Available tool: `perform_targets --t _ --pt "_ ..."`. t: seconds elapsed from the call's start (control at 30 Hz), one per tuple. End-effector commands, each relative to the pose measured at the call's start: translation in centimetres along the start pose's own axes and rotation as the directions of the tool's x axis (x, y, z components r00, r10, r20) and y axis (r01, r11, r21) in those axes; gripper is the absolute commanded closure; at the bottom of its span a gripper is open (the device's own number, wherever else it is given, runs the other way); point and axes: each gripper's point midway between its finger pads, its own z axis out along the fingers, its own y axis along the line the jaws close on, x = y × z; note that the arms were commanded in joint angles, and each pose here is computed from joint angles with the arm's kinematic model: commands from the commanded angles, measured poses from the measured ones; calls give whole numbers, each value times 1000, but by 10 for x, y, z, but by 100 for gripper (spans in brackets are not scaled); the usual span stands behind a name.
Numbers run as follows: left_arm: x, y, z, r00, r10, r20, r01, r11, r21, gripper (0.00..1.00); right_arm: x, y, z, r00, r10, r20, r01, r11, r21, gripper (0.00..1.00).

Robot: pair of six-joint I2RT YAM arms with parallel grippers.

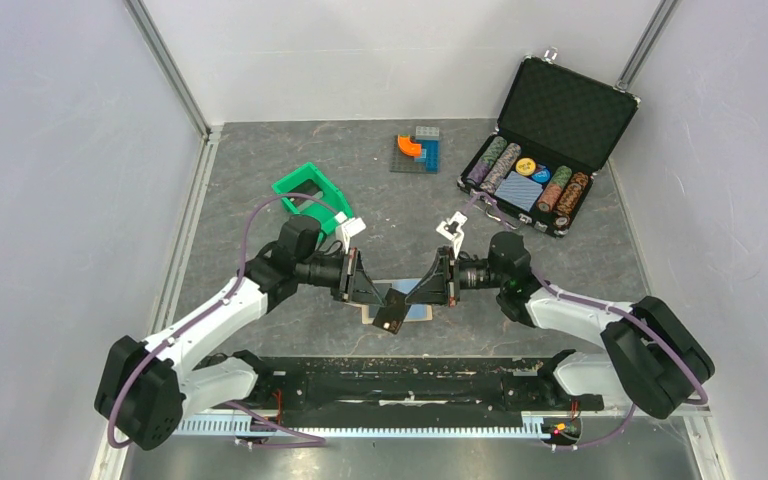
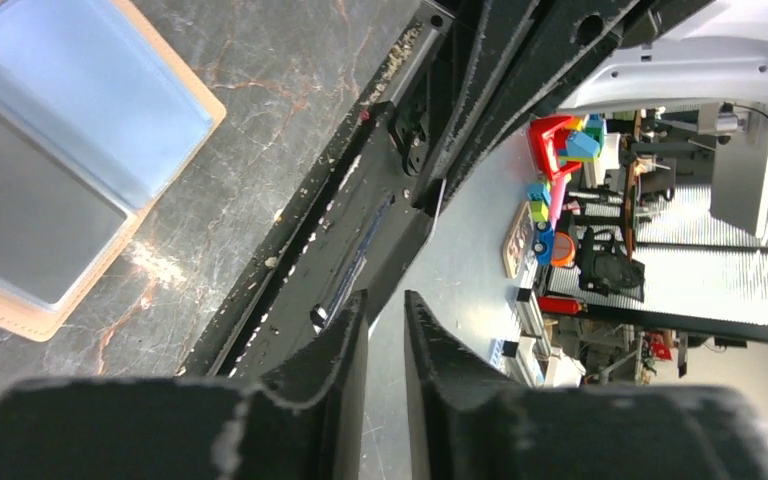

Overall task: Take the credit cards out of the card holder
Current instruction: Remove the credit card from the card holder, then place the credit card in the storage box.

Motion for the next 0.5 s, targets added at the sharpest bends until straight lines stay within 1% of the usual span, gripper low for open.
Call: perform_targets --t 0.0,0.07,0.2,0.33,0.47 --pt "-25 -2 -6 995 41 93 -39 999 -28 68 -21 6 -2 995 -17 103 16 1000 3 100" --pt "-38 -7 -13 985 52 165 -47 998 -31 59 -28 5 -6 988 14 154 -18 1000 20 100" --pt "-60 -19 -28 948 108 299 -95 994 -59 44 -43 6 -17 961 74 265 -84 996 28 100" --pt "-74 -31 -37 907 124 402 -114 992 -48 37 -62 16 -23 918 101 383 -106 994 -6 100" --pt "-83 -35 -39 870 64 489 -77 997 7 34 -80 19 -34 842 159 515 -160 986 -43 100"
